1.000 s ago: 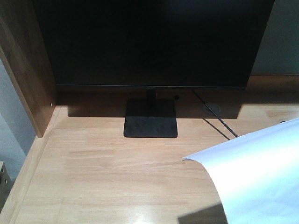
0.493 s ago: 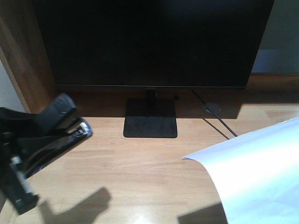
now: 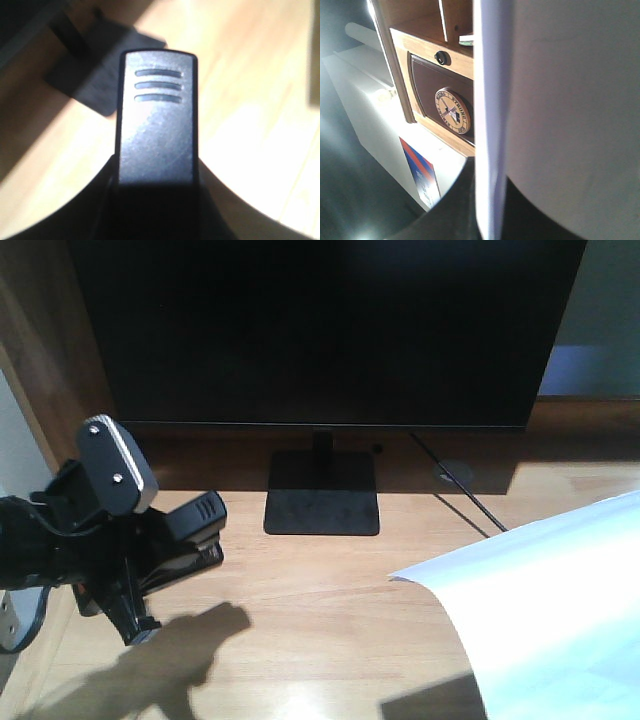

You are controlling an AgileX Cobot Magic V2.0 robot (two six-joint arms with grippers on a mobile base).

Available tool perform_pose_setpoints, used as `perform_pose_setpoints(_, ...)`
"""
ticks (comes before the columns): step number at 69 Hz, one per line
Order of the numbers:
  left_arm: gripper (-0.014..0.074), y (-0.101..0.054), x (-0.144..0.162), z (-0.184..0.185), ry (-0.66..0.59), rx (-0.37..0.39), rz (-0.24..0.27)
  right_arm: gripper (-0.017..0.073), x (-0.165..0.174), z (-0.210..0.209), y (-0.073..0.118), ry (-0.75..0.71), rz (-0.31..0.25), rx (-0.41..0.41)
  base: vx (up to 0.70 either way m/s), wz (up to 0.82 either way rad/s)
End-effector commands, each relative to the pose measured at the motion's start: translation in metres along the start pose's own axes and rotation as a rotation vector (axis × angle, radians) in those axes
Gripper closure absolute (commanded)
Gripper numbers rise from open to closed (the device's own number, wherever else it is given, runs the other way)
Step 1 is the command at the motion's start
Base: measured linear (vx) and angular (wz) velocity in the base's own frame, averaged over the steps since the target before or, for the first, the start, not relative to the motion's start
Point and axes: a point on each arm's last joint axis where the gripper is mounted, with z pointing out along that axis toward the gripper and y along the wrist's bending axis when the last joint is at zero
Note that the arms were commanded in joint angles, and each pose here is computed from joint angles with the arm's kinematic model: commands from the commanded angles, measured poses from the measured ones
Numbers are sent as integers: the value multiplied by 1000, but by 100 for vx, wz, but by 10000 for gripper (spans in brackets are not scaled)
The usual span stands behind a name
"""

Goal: Grab stapler and paper to desk for stapling
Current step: 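Lower the black stapler with the left gripper onto the desk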

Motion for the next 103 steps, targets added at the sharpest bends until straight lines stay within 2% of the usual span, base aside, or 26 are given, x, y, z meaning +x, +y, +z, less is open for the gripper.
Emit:
perform_pose_setpoints(1,600,9,-7,5,-64,32,21,566,-1,6,10,4,-13,-72,0,0)
perform_pose_setpoints(9,600,10,4,24,-63,143,86,566,-1,6,10,4,-13,-72,0,0)
perform_pose_setpoints(14,600,8,7,35,-82,202,152,566,-1,6,10,4,-13,-72,0,0)
perform_pose_setpoints(22,600,5,13,51,-128,278,288,566,-1,6,10,4,-13,-72,0,0)
perform_pose_setpoints(25,600,6,16,58,-126,299,255,566,-1,6,10,4,-13,-72,0,0)
perform_pose_setpoints(28,600,7,17,64,-122,316,243,566,-1,6,10,4,-13,-72,0,0)
perform_pose_setpoints(43,600,20,13,94,-146,430,227,566,-1,6,10,4,-13,-71,0,0)
perform_pose_setpoints(52,600,27,11,109,-157,475,232,566,-1,6,10,4,-13,-71,0,0)
perform_pose_setpoints(69,600,34,19,131,-136,494,209,566,-1,6,10,4,-13,-71,0,0)
perform_pose_setpoints(103,594,32,35,150,-95,524,169,566,-1,6,10,4,-13,-71,0,0)
